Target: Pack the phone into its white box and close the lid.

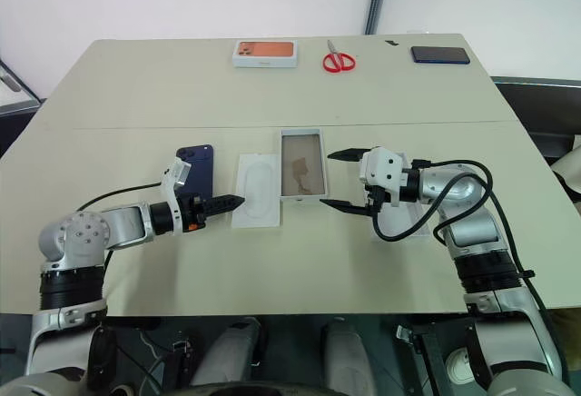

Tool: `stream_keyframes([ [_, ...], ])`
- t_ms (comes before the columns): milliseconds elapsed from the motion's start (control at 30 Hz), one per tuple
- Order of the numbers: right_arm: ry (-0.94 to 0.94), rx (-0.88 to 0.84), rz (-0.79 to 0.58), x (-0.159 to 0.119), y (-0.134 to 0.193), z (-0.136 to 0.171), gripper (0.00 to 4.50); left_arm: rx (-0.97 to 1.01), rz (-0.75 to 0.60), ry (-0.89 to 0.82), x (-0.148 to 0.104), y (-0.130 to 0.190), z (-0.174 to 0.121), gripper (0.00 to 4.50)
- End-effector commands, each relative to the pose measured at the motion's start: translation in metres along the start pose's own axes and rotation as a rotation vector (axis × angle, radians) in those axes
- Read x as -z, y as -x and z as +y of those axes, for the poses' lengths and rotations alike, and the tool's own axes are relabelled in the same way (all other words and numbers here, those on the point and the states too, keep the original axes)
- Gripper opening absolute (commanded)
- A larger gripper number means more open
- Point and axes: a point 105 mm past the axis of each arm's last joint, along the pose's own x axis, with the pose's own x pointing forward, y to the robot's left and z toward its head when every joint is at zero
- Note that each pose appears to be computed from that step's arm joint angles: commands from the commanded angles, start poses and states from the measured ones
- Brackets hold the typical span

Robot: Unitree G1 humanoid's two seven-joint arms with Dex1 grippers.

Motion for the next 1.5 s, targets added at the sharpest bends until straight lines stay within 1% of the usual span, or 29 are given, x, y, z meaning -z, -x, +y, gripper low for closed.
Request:
stream_keyframes([
  [33,0.045,0.002,-0.033,-0.012,-0.003,-0.003,4.50,-0.028,0.020,-0.012,0.005,0.004,0.005,2.15],
  [300,0.046,0.000,-0.034,-0.011,-0.004,-0.002,4.50,-0.025,0.010,0.035,0.005,-0.001,0.006,2.15],
  [333,0.046,0.000,-0.034,-0.011,-0.004,-0.002,4.50,-0.022,0.012,0.039,0.005,-0.002,0.006,1.60],
  [367,0.046,0.001,-0.033,-0.011,-0.004,-0.002,4.50,-0.017,0.011,0.040,0.005,-0.002,0.005,1.33],
  [400,0.046,0.001,-0.032,-0.011,-0.004,-0.002,4.50,-0.020,0.014,0.044,0.005,-0.002,0.006,0.87],
  [433,0.046,0.001,-0.032,-0.010,-0.004,-0.002,4.50,-0.024,0.015,0.046,0.005,-0.002,0.006,0.31],
  [467,0.046,0.003,-0.031,-0.010,-0.004,-0.002,4.50,-0.030,0.013,0.053,0.005,-0.002,0.007,0.05],
  [533,0.044,0.005,-0.030,-0.010,-0.004,-0.001,4.50,-0.037,0.039,0.033,0.006,-0.001,0.008,0.05],
  [700,0.043,0.011,-0.027,-0.007,-0.003,-0.001,4.50,-0.040,-0.008,0.063,-0.007,0.006,0.011,0.05],
  [867,0.010,-0.016,-0.053,-0.008,-0.010,0.004,4.50,0.007,-0.104,0.119,-0.028,0.015,0.007,0.05],
  [1000,-0.043,-0.072,-0.072,-0.007,-0.025,0.018,4.50,0.042,-0.211,0.058,-0.050,0.021,-0.005,0.05],
  [1100,-0.115,-0.085,-0.052,0.000,-0.044,0.024,4.50,0.087,-0.271,0.037,-0.059,0.025,-0.014,0.05],
  [1167,-0.127,-0.104,-0.010,0.008,-0.054,0.030,4.50,0.087,-0.291,0.037,-0.061,0.024,-0.016,0.05],
  [1233,-0.153,-0.102,0.034,0.016,-0.060,0.030,4.50,0.119,-0.348,0.019,-0.067,0.025,-0.024,0.05],
  [1267,-0.177,-0.097,0.044,0.018,-0.062,0.029,4.50,0.123,-0.359,0.011,-0.068,0.025,-0.026,0.05],
  [1433,-0.209,-0.123,0.070,0.022,-0.068,0.027,4.50,0.097,-0.268,0.062,-0.050,0.014,-0.021,0.05],
  [1500,-0.210,-0.136,0.096,0.027,-0.068,0.028,3.92,0.091,-0.261,0.065,-0.048,0.012,-0.020,0.00],
])
